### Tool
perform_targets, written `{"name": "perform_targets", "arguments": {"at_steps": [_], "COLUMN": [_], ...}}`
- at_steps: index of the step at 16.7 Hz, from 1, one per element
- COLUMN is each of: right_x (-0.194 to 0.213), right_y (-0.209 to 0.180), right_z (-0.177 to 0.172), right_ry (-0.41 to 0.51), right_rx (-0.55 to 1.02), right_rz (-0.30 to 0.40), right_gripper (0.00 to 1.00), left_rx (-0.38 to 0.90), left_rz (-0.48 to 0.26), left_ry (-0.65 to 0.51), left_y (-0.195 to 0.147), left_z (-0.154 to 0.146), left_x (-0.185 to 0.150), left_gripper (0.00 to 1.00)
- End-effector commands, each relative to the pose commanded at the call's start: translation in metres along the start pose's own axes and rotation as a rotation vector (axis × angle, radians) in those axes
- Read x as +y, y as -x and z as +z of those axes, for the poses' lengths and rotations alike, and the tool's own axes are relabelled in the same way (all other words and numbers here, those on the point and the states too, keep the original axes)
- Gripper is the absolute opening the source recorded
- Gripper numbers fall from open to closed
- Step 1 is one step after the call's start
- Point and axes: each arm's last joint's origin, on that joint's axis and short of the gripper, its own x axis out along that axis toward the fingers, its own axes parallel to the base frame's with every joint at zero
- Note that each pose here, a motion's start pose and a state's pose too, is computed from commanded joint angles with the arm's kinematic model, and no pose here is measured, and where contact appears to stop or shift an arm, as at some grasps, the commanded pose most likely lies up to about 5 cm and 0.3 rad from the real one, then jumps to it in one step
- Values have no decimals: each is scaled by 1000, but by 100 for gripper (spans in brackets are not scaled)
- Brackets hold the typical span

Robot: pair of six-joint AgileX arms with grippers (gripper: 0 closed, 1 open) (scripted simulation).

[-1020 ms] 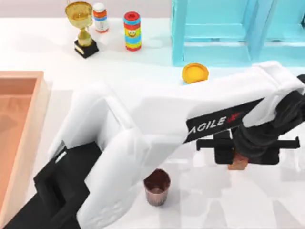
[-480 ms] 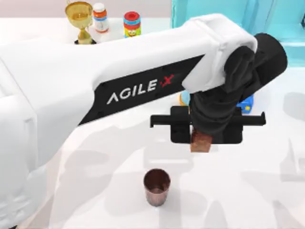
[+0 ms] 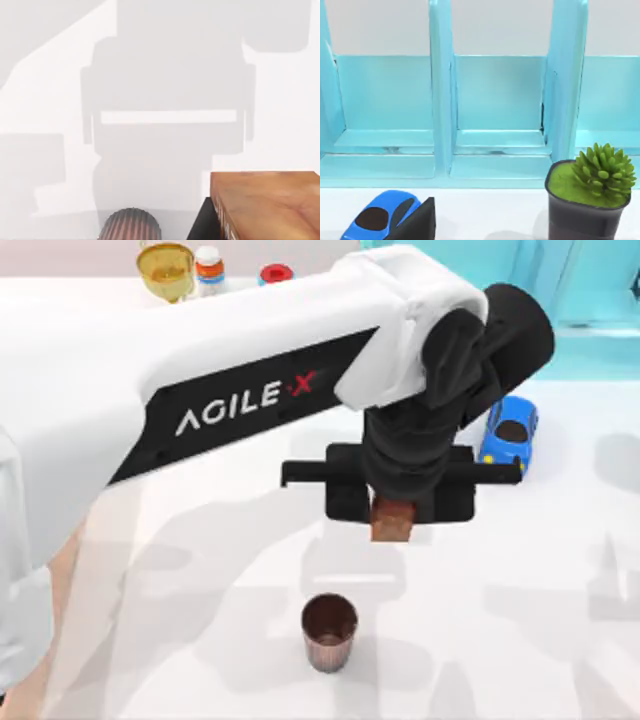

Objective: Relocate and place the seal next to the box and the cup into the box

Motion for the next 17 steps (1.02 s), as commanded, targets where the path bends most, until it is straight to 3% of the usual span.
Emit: {"name": "perform_targets", "arguments": {"at_steps": [5, 10, 13, 17], "right_x": [0, 0, 0, 0], "right_y": [0, 0, 0, 0], "right_z": [0, 0, 0, 0], "right_ry": [0, 0, 0, 0], "right_rx": [0, 0, 0, 0], "right_rz": [0, 0, 0, 0], "right_gripper": [100, 100, 100, 100], "left_rx": [-4, 1, -1, 4], "left_rz": [-10, -14, -15, -11], "left_ry": [6, 5, 4, -1], "left_y": [8, 10, 10, 9], "left_z": [33, 35, 30, 30], "left_x": [93, 189, 213, 212], "left_gripper": [0, 0, 0, 0]}}
